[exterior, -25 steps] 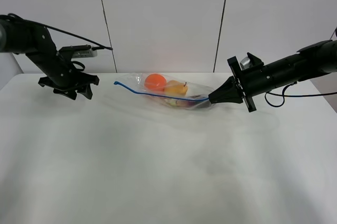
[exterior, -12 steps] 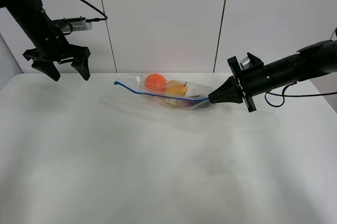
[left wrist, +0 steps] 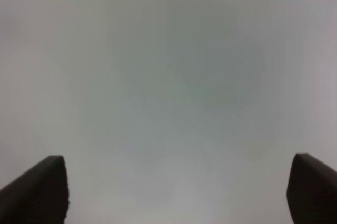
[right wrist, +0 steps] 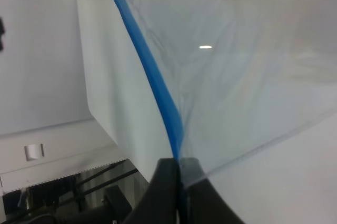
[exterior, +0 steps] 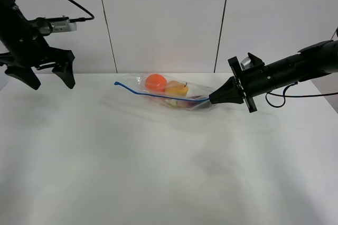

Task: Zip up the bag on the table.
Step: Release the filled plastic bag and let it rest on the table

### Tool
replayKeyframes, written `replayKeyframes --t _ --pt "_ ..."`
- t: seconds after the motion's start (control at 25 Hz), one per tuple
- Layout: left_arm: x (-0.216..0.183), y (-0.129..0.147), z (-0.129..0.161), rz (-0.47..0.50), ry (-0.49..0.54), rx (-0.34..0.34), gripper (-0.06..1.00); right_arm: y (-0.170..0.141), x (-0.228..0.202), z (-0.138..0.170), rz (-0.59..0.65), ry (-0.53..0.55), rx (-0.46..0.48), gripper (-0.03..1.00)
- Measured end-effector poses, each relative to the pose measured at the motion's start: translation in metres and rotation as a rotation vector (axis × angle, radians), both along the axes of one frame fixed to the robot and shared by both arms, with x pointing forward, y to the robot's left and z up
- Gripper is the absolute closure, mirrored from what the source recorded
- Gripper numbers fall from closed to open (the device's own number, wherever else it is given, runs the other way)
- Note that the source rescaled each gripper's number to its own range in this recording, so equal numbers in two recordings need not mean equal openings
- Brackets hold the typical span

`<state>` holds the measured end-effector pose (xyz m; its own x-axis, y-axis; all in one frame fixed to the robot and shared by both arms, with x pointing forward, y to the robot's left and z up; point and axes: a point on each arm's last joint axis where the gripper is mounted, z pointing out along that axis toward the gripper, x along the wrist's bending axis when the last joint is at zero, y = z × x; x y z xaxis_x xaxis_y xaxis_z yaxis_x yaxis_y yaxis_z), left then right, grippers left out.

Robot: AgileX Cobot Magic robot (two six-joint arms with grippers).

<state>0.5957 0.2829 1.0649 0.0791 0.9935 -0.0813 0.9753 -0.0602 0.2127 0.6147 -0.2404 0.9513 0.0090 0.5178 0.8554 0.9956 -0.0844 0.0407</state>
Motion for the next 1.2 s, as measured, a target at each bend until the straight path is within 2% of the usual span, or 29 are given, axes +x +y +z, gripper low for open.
replayKeyframes --t 0.12,0.28,0.44,0.52,0.72,0.8,1.08,1.2 --pt "-0.047 0.001 0.012 0.006 -0.001 -0.001 -0.03 0.000 0.000 0.000 0.000 0.000 0.000 0.97" --pt "-0.116 0.004 0.028 0.020 -0.055 -0.004 -0.03 0.000 0.000 0.000 0.000 0.000 0.000 0.97" --pt "-0.181 0.008 0.022 0.078 -0.088 0.007 -0.03 0.000 0.000 0.000 0.000 0.000 0.000 0.97" --pt "-0.210 0.011 0.009 0.091 -0.090 0.026 -0.03 0.000 0.000 0.000 0.000 0.000 0.000 0.97" --pt "-0.264 0.014 -0.016 0.096 -0.212 0.037 -0.03 0.000 0.000 0.000 0.000 0.000 0.000 0.97" --pt "-0.278 0.015 -0.015 0.097 -0.266 0.036 -0.03 0.000 0.000 0.000 0.000 0.000 0.000 0.97" --pt "-0.325 0.015 -0.001 0.102 -0.549 -0.001 -0.03 0.000 0.000 0.000 0.002 0.000 -0.003 0.96" --pt "-0.349 0.015 0.002 0.103 -0.689 -0.013 -0.03 0.000 -0.001 -0.001 0.006 0.004 -0.009 0.87"
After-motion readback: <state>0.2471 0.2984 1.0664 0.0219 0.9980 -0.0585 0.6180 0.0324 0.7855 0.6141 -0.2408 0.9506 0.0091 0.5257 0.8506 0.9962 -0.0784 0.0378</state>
